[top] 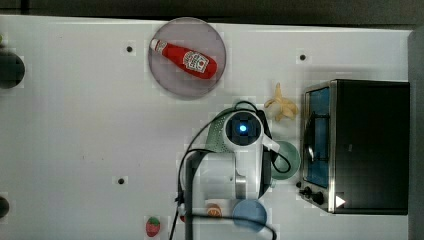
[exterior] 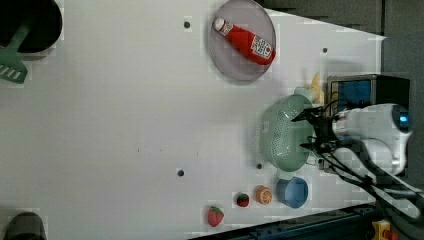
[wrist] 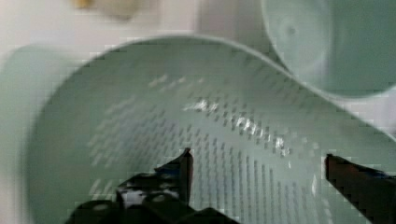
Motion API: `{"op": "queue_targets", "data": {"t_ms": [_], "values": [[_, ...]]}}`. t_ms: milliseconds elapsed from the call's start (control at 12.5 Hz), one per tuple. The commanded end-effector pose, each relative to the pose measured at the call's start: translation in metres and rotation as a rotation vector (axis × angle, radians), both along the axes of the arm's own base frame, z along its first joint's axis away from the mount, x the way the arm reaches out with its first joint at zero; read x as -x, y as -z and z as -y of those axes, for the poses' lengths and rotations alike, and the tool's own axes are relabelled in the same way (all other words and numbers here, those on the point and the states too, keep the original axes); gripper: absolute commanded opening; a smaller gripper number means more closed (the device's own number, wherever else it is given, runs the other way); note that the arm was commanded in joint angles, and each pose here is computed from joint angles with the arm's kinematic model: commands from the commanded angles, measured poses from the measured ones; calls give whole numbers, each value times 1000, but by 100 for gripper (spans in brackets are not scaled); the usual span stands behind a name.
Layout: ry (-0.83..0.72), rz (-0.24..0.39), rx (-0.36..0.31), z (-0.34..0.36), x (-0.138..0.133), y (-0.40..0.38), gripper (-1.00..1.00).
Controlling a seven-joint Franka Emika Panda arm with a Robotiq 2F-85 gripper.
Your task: Drag strainer left to right.
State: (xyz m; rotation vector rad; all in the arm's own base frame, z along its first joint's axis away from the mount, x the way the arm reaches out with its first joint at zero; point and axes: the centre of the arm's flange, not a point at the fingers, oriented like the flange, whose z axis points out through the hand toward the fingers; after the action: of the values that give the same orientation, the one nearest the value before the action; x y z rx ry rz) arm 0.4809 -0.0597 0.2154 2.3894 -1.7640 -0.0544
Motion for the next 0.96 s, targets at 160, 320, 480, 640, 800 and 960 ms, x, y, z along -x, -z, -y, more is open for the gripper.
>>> {"op": "queue_targets", "data": {"t_ms": [160,320,480,640,800,960], "values": [[-215,121,-32,-17,-20,-166,100],[-212,93,-77,-23,-9,-226,100],[-332,83,-103,-28,-1,-283,100],[-486,76,-109,-28,4,-328,100],[-500,68,-124,-29,10,-358,100],[-495,35,-134,-29,17,-375,100]]}}
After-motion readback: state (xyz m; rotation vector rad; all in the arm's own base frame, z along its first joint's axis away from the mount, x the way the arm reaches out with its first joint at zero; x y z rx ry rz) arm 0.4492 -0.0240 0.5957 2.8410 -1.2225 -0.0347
